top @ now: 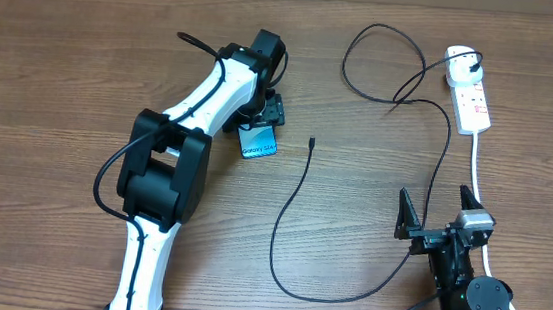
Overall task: Plug charger to phone and switch on socket
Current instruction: 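Close the left gripper on the smartphone's long edges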
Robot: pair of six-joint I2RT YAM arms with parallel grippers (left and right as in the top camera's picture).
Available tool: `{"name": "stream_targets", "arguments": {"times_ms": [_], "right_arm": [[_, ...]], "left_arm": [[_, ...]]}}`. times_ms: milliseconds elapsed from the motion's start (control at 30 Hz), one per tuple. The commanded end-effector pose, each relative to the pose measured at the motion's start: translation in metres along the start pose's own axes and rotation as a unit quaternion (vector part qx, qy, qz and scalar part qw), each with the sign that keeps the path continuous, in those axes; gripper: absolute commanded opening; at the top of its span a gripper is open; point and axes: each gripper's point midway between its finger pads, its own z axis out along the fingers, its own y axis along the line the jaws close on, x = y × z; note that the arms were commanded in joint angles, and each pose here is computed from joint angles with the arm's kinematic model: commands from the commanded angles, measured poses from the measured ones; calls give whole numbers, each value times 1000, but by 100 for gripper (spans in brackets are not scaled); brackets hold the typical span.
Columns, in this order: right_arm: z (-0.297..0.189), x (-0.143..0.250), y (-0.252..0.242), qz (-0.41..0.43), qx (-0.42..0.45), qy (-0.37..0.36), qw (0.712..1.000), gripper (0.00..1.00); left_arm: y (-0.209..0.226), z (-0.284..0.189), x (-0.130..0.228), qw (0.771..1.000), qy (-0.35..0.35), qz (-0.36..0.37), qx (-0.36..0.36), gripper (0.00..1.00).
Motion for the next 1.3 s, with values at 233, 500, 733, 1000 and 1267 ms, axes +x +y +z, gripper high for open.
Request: {"name": "stream_targets", "arguments": {"times_ms": [233, 500, 733, 1000, 1267], "right_arm": [[0, 2, -3, -1, 6, -2, 1000, 100], [0, 2, -3, -1, 6, -2, 1000, 100], [0, 2, -3, -1, 6, -2, 1000, 100], [0, 2, -3, -1, 6, -2, 1000, 100], [0, 2, -3, -1, 6, -2, 1000, 100]], "left_arm": [[1, 19, 21, 999, 37, -4, -8, 80], [1, 19, 21, 999, 38, -4, -8, 86], [3, 21, 23, 999, 40, -12, -10, 81], [2, 21, 24, 999, 41, -12, -8, 75], [0, 20, 27, 999, 51, -12, -1, 74]]}}
